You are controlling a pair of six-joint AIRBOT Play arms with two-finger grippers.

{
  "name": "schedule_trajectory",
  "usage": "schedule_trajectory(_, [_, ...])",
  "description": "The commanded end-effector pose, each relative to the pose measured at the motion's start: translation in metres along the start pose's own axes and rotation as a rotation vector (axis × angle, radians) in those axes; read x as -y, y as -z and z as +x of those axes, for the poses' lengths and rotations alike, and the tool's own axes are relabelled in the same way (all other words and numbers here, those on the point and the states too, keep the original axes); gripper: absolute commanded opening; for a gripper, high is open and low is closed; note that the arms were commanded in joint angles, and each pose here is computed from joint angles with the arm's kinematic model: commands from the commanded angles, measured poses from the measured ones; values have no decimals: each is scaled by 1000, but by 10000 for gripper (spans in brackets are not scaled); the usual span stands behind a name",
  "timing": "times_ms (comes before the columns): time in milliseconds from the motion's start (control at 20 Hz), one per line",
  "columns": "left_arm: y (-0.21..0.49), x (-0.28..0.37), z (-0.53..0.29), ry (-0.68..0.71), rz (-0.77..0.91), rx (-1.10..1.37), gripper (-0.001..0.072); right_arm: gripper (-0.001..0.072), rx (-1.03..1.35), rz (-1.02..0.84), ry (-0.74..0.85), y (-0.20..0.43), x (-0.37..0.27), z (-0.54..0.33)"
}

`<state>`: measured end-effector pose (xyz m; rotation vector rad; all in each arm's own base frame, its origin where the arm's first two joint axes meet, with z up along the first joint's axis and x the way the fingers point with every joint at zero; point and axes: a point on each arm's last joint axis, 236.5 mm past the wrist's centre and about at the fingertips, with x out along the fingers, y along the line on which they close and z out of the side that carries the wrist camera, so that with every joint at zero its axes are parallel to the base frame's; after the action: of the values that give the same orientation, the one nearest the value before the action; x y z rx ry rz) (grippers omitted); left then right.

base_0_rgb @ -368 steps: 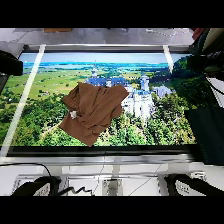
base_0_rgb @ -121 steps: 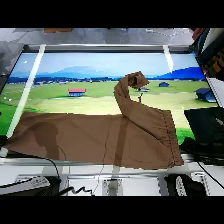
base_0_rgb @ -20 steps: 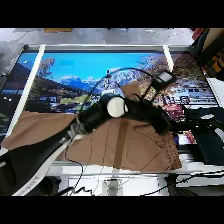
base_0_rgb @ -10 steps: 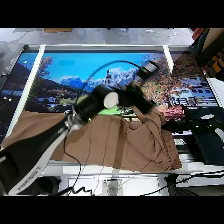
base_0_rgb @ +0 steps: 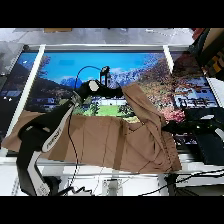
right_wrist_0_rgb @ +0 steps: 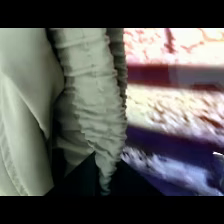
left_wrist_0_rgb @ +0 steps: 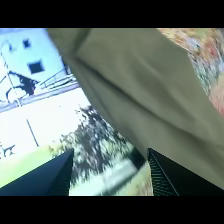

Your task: Fold the clothes and pants, and hang the long-sleeved shirts on hangers.

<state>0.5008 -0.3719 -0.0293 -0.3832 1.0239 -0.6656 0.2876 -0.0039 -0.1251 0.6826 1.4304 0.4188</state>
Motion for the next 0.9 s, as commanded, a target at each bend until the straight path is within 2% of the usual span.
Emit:
schedule_trajectory(0, [-14,-29,33,49,-146,75,502,35,-3,2,-15,0,-4,0])
schedule_trajectory(200, [-31,-39,59,64,-223,102,499,35,2,1,-10,-1,-3,0])
schedule_trajectory(300, [-37,-40,69,68,-210,107,492,35,5,1,-8,-1,-2,0])
schedule_trajectory(400, [-37,-46,76,37,-187,112,458,35,5,2,-8,-1,-2,0])
schedule_trajectory(450, [-34,-53,78,18,-206,105,412,35,5,2,-8,-1,-2,0])
schedule_trajectory(700, [-15,-41,85,43,-214,40,396,35,15,2,-1,-4,-1,0])
schedule_trajectory(800, [-9,-34,89,49,-205,26,305,35,17,3,0,-4,0,0])
schedule_trajectory(850, [-6,-29,91,52,-199,21,297,35,18,3,1,-4,0,0])
